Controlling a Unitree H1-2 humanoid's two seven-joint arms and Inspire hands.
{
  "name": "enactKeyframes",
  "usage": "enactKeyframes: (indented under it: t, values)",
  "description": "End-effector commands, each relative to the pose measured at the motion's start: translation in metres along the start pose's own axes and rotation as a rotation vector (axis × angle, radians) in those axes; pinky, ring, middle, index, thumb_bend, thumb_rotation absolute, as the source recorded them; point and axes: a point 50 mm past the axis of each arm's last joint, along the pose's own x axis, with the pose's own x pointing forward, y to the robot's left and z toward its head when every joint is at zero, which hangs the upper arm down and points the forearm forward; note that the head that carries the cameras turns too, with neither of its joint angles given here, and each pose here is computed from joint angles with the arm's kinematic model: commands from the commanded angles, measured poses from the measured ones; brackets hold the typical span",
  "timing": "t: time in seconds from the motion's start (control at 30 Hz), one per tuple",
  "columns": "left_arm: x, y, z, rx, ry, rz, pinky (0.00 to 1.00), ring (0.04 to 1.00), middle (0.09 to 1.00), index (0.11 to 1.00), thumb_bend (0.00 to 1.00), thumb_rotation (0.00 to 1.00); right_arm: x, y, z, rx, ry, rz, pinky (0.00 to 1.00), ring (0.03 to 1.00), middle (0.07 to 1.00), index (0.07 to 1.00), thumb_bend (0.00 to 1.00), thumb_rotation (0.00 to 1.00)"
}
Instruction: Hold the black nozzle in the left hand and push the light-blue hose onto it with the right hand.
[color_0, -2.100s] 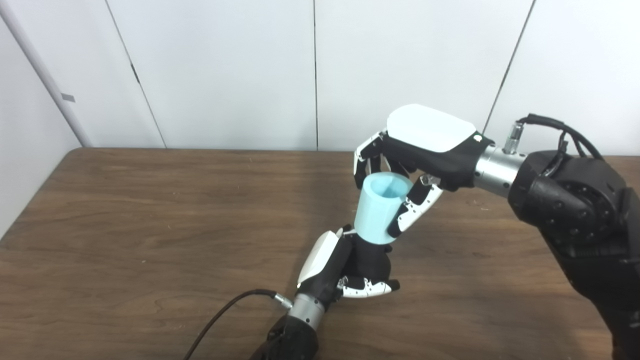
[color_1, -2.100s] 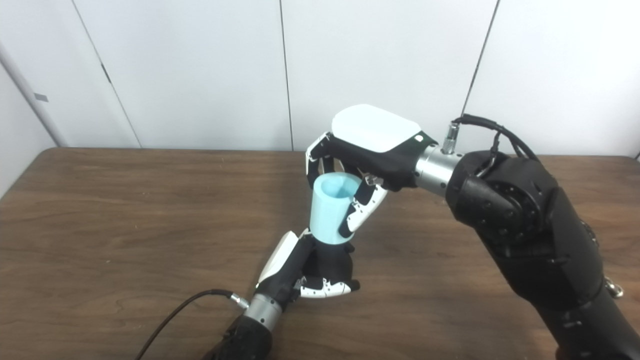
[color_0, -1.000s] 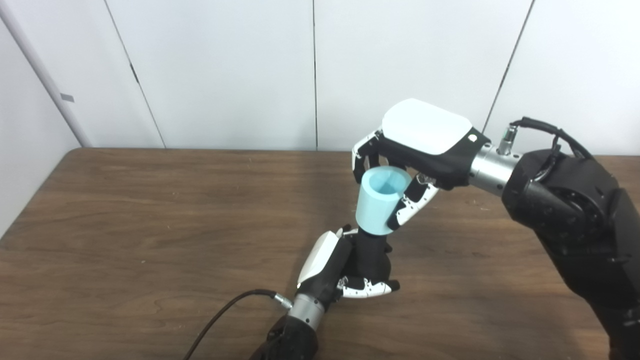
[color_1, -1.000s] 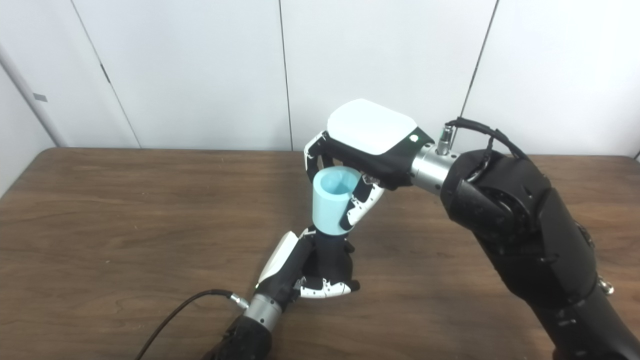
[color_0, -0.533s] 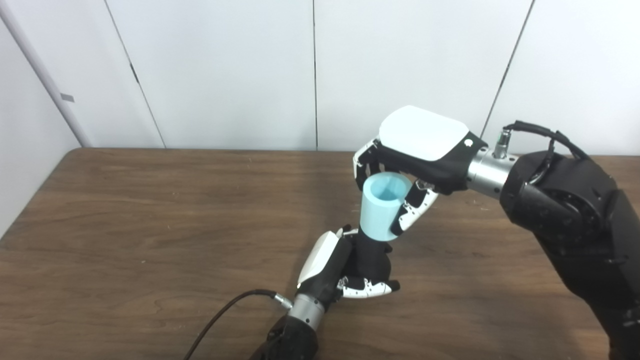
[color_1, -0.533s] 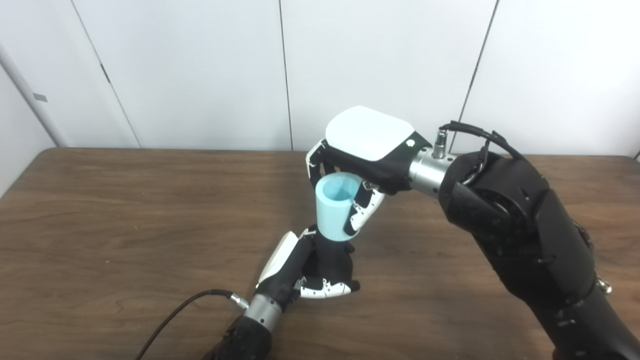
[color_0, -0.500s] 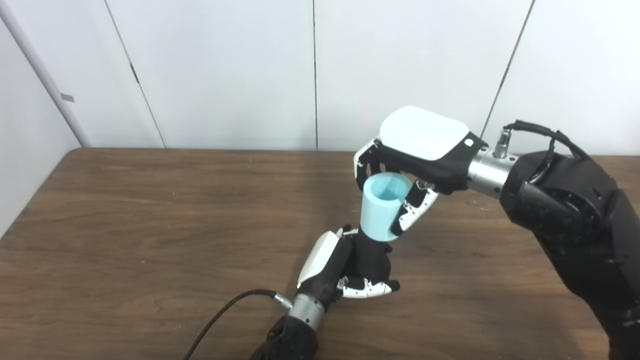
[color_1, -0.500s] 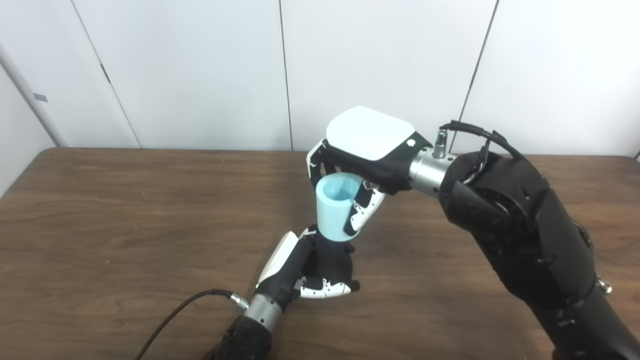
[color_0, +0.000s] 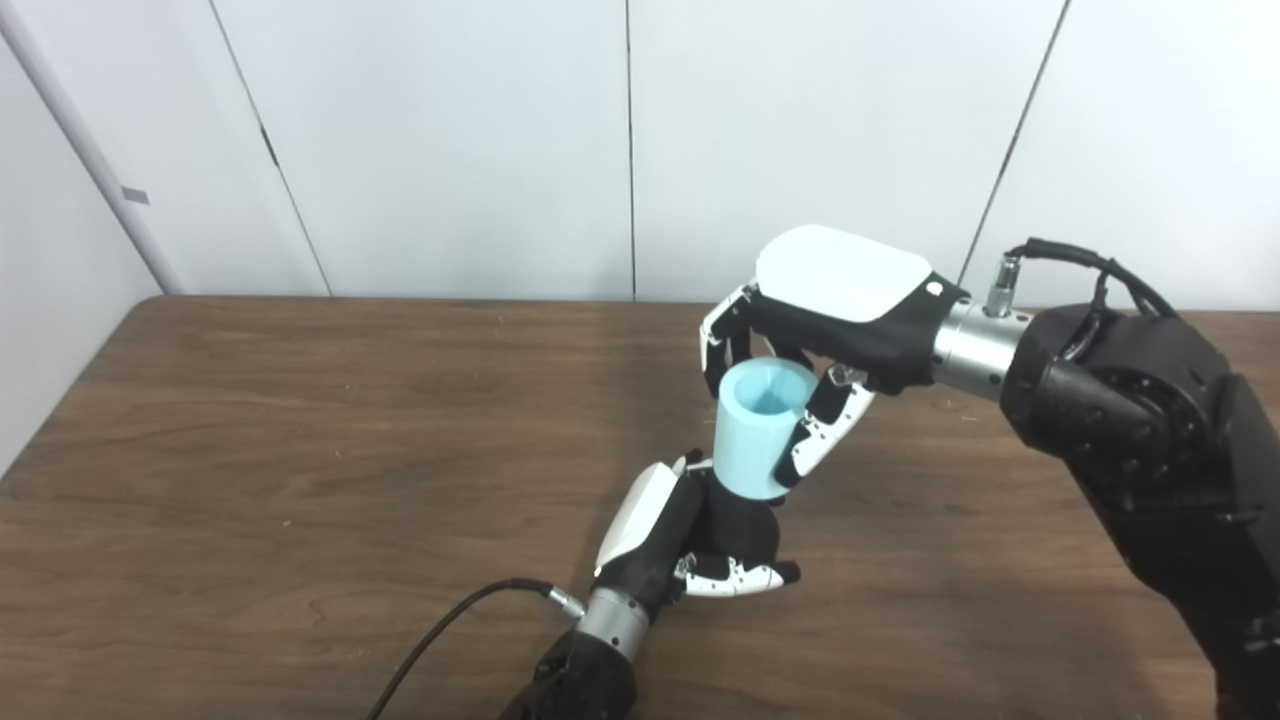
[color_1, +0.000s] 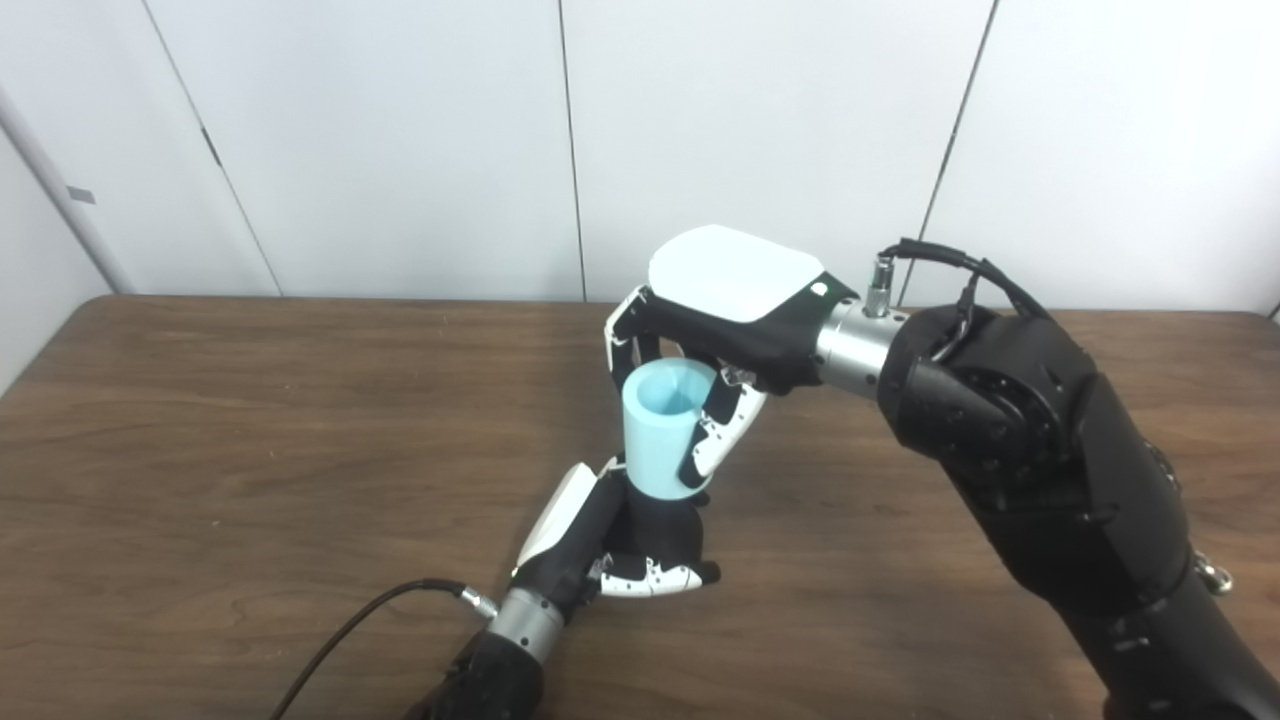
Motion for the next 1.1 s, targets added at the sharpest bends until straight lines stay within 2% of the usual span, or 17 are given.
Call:
enactKeyframes:
  t: [0.0,0.57,0.67,1.07]
  values:
    - [-0.0161,-0.0122,-0.0199,0.002,0.077,-0.036,1.00,0.839,0.779,0.488,0.51,0.07,0.0025,-0.0175,0.0049,-0.020,-0.025,-0.047,0.15,0.228,0.470,0.481,0.53,0.00]
    - [-0.0166,-0.0129,-0.0186,0.006,0.080,-0.036,1.00,0.840,0.779,0.488,0.51,0.07,0.0044,-0.0139,0.0033,-0.065,-0.021,-0.076,0.15,0.243,0.471,0.481,0.53,0.00]
    - [-0.0164,-0.0128,-0.0188,0.006,0.080,-0.036,1.00,0.840,0.779,0.488,0.51,0.07,0.0048,-0.0145,0.0028,-0.074,-0.020,-0.084,0.16,0.253,0.402,0.505,0.52,0.00]
    - [-0.0174,-0.0116,-0.0177,0.003,0.076,-0.035,1.00,0.839,0.779,0.488,0.51,0.07,0.0078,-0.0118,-0.0016,-0.131,-0.009,-0.106,0.21,0.293,0.408,0.514,0.52,0.00]
